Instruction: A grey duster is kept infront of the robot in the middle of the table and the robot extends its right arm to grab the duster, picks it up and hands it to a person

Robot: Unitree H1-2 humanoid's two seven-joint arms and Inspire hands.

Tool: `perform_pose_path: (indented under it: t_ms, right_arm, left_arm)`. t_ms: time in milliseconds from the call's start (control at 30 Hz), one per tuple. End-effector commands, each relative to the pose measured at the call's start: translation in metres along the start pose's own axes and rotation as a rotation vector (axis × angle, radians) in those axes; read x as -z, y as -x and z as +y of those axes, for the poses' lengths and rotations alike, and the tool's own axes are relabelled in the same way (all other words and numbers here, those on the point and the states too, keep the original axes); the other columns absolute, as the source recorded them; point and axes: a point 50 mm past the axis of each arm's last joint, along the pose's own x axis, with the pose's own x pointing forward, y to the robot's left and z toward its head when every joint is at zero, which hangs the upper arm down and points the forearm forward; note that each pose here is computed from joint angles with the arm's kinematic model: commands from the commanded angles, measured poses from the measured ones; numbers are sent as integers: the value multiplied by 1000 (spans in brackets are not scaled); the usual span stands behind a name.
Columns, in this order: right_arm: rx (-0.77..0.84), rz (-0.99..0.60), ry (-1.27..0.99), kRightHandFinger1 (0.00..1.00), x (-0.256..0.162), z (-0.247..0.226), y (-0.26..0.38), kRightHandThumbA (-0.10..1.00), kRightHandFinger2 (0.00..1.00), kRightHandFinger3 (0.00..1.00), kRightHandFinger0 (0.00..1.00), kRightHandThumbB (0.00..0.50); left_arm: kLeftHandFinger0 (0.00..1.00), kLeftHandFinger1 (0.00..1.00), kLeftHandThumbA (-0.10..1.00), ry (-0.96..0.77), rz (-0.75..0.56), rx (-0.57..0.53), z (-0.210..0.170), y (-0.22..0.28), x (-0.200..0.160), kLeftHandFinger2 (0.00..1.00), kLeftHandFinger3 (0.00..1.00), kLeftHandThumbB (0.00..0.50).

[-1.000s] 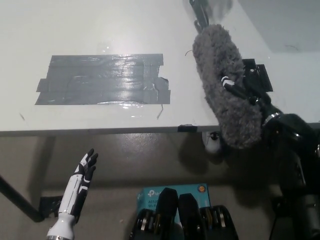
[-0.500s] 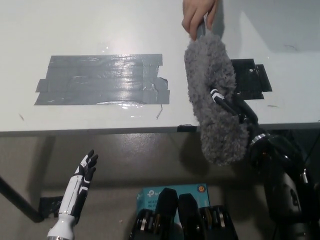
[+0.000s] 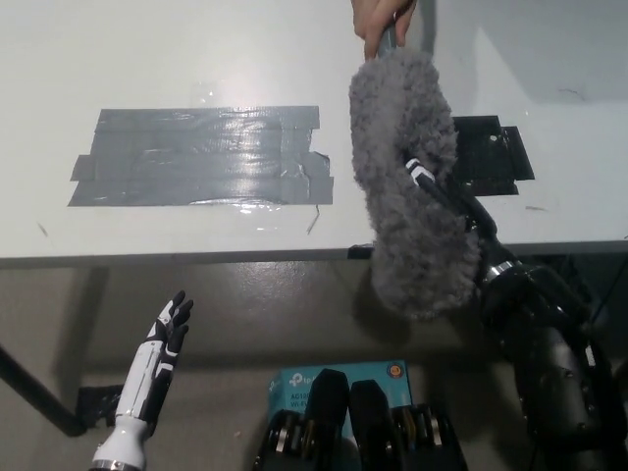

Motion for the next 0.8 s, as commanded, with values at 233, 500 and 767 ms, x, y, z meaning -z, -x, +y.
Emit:
perform_pose_path:
  t_ms: [233, 500, 767]
  right_arm:
    - [-412, -35, 10, 1000, -30, 41, 21, 850, 1000, 1000, 1000, 473]
    - [-357, -124, 174, 1000, -36, 31, 47, 1000, 1000, 1000, 1000, 484]
    - [-235, -198, 285, 1000, -17, 10, 85, 1000, 1000, 1000, 1000, 428]
  left_arm:
    - [1000, 1000, 1000, -41, -114, 7, 8, -16, -20, 1000, 1000, 257]
    - [1000, 1000, 1000, -52, -111, 9, 10, -18, -20, 1000, 1000, 260]
    - [1000, 1000, 1000, -39, -115, 0, 12, -19, -18, 1000, 1000, 254]
